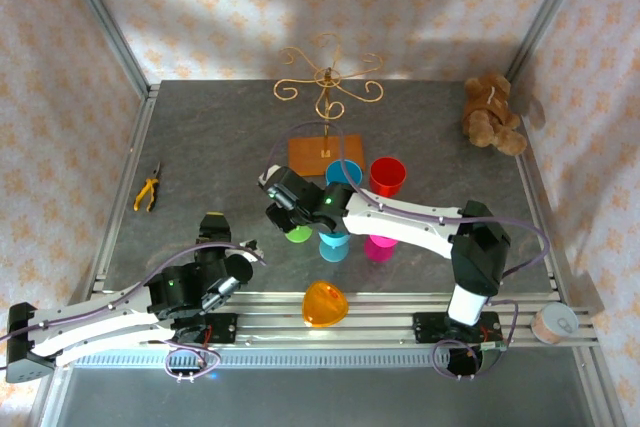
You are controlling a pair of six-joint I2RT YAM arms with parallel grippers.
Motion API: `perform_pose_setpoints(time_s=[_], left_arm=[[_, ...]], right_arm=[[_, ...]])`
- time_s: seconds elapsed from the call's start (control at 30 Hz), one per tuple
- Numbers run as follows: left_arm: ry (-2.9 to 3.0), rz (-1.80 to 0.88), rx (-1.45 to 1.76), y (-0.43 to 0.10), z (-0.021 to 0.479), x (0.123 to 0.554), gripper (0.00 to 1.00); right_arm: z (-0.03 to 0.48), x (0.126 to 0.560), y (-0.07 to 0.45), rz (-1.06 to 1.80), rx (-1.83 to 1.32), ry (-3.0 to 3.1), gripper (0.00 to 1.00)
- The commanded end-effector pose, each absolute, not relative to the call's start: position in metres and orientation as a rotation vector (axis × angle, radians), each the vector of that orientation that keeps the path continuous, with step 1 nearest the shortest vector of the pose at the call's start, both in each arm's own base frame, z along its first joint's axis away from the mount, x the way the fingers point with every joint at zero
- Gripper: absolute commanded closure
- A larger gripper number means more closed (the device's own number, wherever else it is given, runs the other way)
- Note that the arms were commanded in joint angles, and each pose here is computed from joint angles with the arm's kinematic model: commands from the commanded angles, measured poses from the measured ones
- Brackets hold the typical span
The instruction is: Take the wine glass off the wine glass rack
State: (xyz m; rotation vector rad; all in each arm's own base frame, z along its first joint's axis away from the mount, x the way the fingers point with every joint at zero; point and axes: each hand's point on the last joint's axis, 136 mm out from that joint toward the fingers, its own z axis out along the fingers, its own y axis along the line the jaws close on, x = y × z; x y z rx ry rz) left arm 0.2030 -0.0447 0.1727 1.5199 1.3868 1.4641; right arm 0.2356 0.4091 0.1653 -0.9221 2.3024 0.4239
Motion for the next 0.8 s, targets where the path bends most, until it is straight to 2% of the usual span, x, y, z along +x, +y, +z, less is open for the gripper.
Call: perform_pose_setpoints(time_s=[0.0, 0.33, 0.77], left_arm=[[1.387, 1.486, 1.481, -0.043, 0.187, 0.203, 0.52], [1.383, 1.491, 1.482, -0.045, 0.188, 0.204, 0.52], [1.386, 1.486, 1.458, -0.048, 0.195, 0.206, 0.52]], right_arm=[[0.185, 0.235, 0.405, 0.392, -0.914, 2.272, 0.68], [0.227, 0.233, 0.400, 0.437, -0.894, 2.202, 0.59], [0.288, 0.221, 0.382, 0.532, -0.853, 2.106, 0.56]])
